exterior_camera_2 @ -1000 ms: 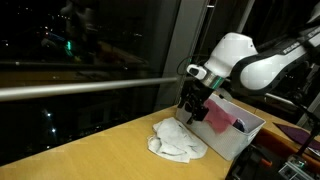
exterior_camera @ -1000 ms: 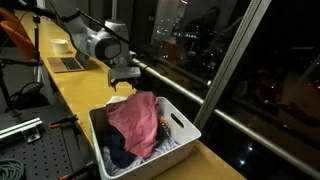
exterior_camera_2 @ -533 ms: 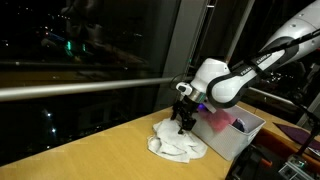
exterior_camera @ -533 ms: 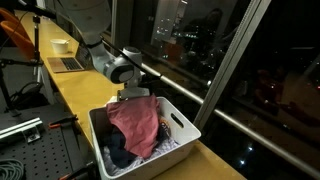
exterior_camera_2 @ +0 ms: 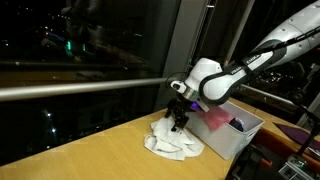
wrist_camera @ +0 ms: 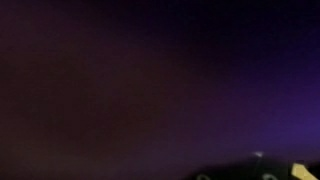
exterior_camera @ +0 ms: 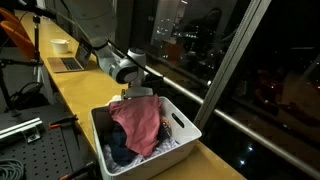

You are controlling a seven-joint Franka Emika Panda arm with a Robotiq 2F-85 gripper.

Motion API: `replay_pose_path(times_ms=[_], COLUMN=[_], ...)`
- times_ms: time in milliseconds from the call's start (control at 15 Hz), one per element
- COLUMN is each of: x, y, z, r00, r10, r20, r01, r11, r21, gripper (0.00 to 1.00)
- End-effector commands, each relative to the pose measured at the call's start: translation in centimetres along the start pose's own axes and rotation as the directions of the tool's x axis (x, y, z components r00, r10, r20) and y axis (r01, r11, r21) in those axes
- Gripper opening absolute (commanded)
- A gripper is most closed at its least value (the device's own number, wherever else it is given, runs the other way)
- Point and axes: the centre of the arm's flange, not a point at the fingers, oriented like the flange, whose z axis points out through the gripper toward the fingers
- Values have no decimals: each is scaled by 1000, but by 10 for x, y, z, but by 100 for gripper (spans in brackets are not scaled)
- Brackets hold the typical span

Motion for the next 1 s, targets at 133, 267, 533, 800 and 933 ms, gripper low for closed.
replay_pose_path(times_ms=[133,267,533,800,933], x=[-1,10,33,26,20], y=[19,15,-7,-19,-22], z=[9,8,4,19,26], r00=[1000,1000,1000,998,996], r10=[-17,-14,-23,-28,-29], r20=[-17,-26,11,62,79], r01=[17,15,22,21,19], r11=[999,999,997,994,992], r21=[29,46,75,112,126], gripper=[100,100,100,100,100])
